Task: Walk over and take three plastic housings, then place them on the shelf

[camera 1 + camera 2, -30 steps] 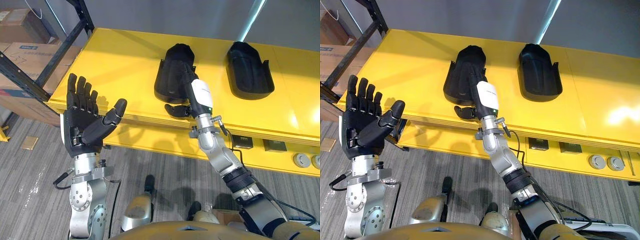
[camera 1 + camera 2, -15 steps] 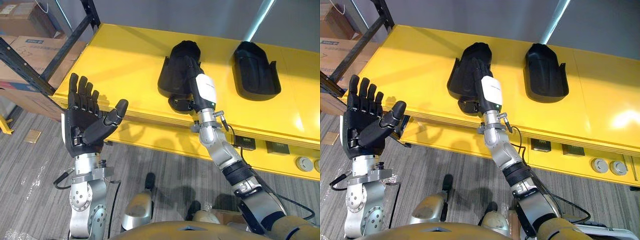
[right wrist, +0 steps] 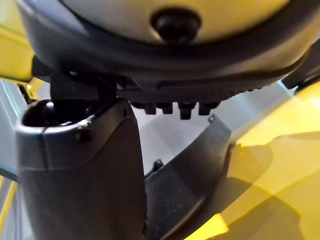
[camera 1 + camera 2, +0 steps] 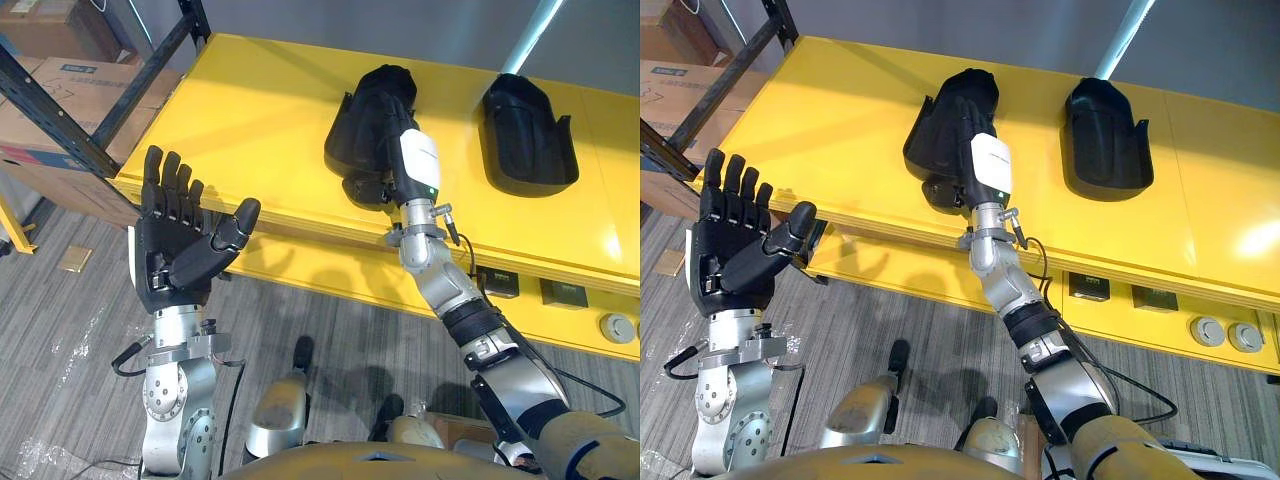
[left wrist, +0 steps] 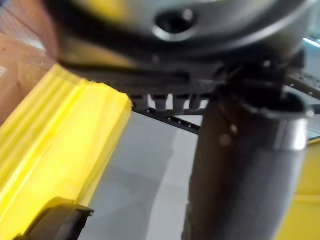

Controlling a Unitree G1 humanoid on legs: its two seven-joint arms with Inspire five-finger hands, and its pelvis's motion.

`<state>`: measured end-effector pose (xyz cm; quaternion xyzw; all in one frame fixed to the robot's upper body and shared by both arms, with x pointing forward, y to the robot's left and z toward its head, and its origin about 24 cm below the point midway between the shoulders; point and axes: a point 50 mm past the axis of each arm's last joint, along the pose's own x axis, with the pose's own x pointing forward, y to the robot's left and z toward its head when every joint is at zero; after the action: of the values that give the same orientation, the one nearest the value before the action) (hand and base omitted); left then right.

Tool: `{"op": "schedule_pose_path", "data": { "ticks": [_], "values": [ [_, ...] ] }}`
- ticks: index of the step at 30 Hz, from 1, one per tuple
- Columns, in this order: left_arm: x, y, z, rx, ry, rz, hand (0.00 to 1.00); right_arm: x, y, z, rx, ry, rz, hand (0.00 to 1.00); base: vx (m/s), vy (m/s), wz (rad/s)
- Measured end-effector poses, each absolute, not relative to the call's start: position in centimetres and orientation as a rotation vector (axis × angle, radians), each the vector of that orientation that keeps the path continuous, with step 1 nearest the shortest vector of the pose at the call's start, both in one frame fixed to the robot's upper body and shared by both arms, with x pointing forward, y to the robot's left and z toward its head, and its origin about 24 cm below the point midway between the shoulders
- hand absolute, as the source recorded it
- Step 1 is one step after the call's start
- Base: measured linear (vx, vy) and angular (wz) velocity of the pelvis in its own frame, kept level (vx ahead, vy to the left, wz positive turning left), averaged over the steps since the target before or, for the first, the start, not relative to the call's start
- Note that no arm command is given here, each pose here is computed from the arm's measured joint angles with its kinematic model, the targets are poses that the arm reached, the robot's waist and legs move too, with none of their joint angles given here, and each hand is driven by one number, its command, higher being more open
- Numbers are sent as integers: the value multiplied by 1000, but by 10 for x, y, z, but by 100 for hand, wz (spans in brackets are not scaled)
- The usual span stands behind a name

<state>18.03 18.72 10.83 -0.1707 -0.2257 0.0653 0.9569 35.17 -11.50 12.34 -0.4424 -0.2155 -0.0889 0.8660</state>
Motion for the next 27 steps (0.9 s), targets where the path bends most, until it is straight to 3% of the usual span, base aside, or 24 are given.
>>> {"op": "schedule_pose_path", "data": {
  "ticks": [15, 23, 27],
  "values": [
    [180, 186, 109, -342, -460, 118, 100, 351, -114, 130, -914, -489, -199, 100, -3, -34, -1],
    [181, 187, 109, -291, -455, 102, 100, 288, -120, 161, -641, -791, -243, 100, 31, -23, -28],
    [183, 186, 108, -216, -421, 82, 100, 258, -139, 179, -397, -934, -251, 100, 12, -20, -25]
  ]
}}
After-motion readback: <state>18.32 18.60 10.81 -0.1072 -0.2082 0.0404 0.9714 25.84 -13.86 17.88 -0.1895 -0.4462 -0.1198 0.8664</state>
